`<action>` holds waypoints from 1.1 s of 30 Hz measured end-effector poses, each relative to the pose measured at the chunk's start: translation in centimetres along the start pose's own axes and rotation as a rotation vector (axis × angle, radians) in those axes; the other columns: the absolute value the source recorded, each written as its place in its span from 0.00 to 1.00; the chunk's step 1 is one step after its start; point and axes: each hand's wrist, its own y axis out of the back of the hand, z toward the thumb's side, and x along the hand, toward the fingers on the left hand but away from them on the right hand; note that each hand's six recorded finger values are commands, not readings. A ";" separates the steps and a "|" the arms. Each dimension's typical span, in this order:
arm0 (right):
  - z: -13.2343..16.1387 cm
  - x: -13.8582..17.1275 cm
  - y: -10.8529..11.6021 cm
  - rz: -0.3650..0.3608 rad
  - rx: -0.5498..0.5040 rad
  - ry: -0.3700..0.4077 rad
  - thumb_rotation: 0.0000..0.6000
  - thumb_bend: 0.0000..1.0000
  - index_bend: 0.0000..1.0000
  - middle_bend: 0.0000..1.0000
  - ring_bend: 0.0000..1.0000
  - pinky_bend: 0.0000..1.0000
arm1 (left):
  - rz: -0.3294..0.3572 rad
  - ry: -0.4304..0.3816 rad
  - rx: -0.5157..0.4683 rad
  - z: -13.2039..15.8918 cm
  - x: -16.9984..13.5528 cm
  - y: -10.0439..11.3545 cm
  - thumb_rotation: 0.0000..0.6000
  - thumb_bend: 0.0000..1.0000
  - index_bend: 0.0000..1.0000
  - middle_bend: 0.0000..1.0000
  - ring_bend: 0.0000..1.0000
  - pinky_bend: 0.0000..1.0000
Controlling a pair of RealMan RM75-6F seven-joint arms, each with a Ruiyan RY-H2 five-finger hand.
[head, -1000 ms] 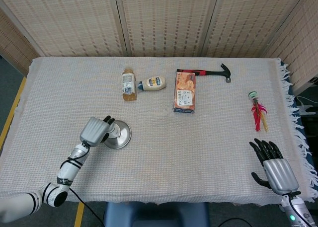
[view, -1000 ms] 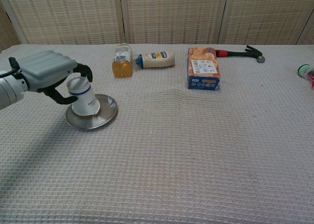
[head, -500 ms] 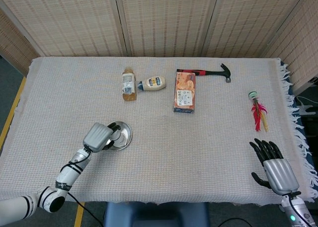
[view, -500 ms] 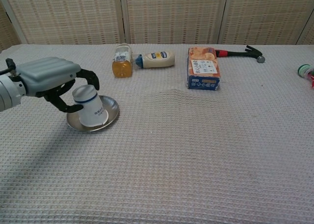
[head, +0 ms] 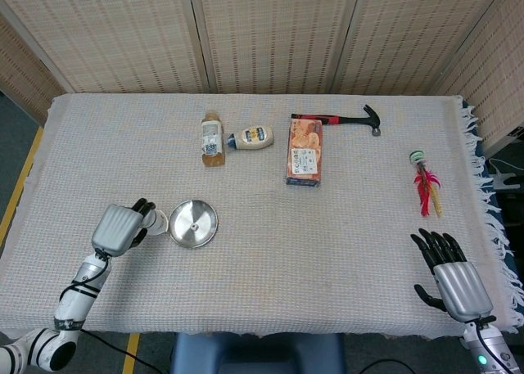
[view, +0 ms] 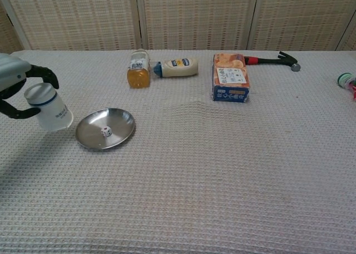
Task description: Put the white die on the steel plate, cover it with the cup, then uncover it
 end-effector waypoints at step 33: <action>0.6 0.4 -0.2 0.000 0.011 0.013 1.00 0.17 0.00 0.00 0.00 0.00 | -0.029 0.193 -0.249 -5.4 -8.5 0.2 1.00 0.32 0.00 0.00 0.00 0.24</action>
